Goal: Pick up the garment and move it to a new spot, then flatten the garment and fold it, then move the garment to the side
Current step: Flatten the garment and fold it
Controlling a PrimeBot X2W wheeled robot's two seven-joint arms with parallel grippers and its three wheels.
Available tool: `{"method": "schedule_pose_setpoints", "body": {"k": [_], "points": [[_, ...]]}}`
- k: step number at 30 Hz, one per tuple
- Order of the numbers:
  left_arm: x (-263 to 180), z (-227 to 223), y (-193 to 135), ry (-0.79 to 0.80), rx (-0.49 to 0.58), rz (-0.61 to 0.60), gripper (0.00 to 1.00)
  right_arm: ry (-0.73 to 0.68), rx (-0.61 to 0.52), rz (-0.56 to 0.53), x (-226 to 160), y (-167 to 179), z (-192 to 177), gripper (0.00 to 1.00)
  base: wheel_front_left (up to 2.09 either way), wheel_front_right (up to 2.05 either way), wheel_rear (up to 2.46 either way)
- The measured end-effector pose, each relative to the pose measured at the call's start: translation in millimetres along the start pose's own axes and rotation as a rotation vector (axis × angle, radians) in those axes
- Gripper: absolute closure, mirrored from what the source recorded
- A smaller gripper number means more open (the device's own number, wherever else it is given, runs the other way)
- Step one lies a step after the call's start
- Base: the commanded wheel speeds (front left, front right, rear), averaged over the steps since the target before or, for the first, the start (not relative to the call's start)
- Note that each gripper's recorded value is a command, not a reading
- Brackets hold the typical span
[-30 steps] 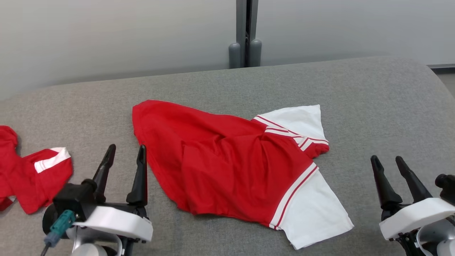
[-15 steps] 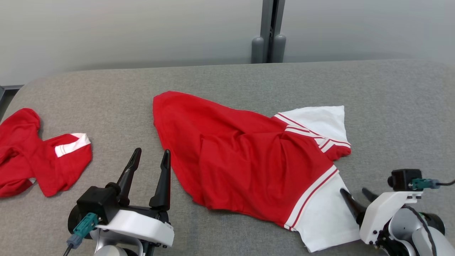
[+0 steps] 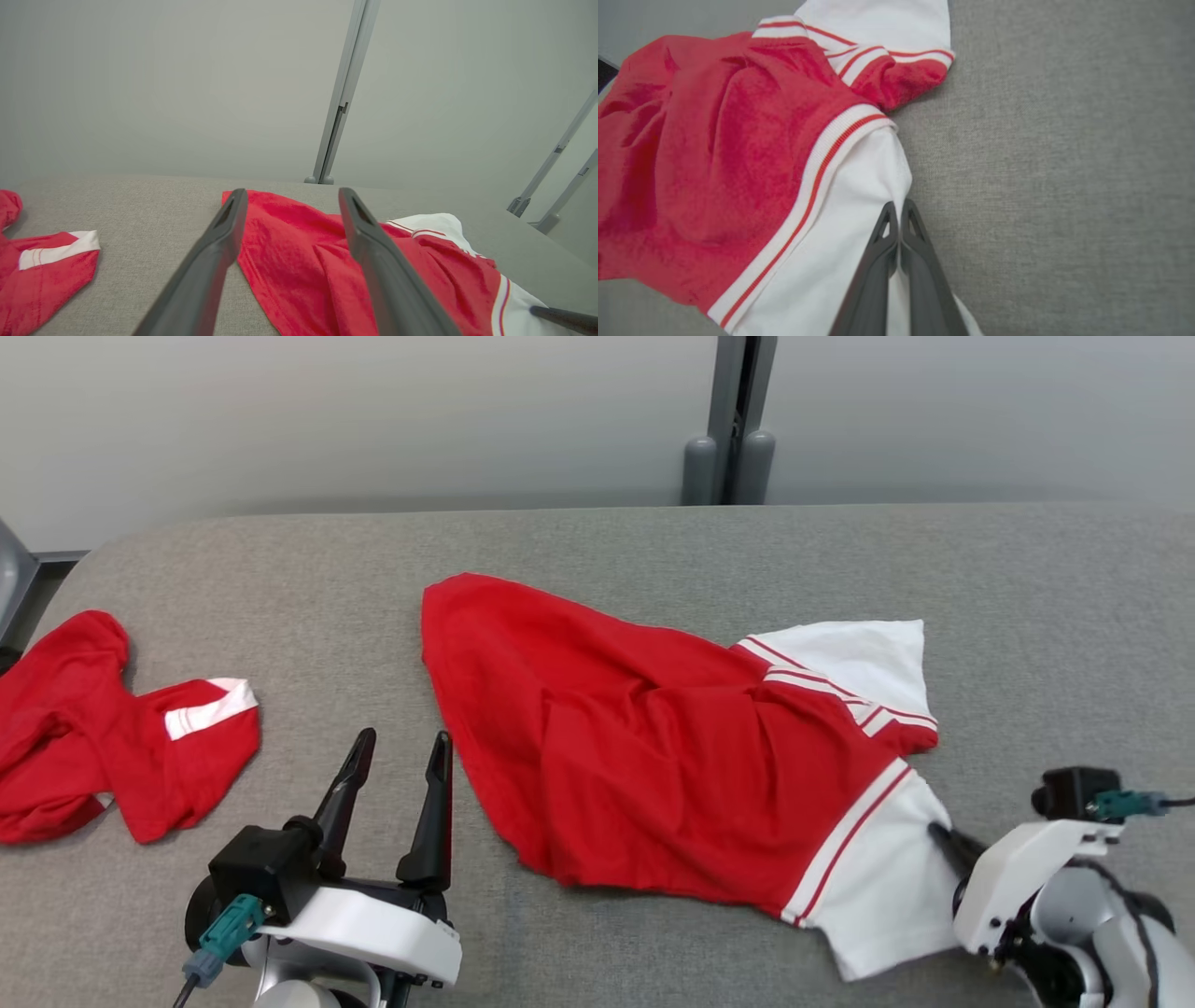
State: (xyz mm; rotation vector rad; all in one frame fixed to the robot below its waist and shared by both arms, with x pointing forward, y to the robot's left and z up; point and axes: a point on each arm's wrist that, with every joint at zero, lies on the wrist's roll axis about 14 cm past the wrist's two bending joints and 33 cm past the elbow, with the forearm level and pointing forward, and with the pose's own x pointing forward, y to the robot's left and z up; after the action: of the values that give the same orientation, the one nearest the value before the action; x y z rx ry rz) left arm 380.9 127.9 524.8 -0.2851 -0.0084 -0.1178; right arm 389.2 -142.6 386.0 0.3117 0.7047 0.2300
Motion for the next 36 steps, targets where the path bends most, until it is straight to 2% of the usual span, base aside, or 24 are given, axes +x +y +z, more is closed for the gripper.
{"method": "schedule_pose_setpoints", "body": {"k": [4,10,16,21,22,23,24,29,36], "points": [[3,-4,-11,0.012,-0.007,-0.033,0.0,-0.137,0.021,-0.017,-11,-11,37,1.0,0.0,0.0,0.0],[8,-14,-28,0.045,-0.019,-0.081,0.0,-0.276,0.048,-0.116,-44,-55,71,1.0,0.0,0.0,0.0],[10,-22,-39,0.073,-0.023,-0.111,0.0,-0.302,0.106,-0.243,-81,-101,61,1.0,0.0,0.0,0.0],[11,-29,-44,0.1,-0.024,-0.128,0.0,-0.271,0.132,-0.282,-93,-109,42,1.0,0.0,0.0,0.0],[11,-30,-45,0.105,-0.023,-0.13,0.0,-0.261,0.14,-0.277,-92,-106,38,0.97,0.0,0.0,0.0],[11,-31,-45,0.11,-0.022,-0.132,0.0,-0.253,0.146,-0.274,-91,-103,33,0.58,0.0,0.0,0.0],[11,-31,-46,0.113,-0.022,-0.134,0.0,-0.245,0.151,-0.275,-91,-102,30,0.0,0.0,0.0,0.0],[11,-32,-46,0.119,-0.016,-0.137,0.0,-0.237,0.172,-0.274,-89,-95,21,0.0,0.0,0.0,0.0],[13,-20,-29,0.087,-0.003,-0.088,0.0,-0.394,0.113,-0.32,-108,-103,57,0.0,0.0,0.0,0.0]]}}
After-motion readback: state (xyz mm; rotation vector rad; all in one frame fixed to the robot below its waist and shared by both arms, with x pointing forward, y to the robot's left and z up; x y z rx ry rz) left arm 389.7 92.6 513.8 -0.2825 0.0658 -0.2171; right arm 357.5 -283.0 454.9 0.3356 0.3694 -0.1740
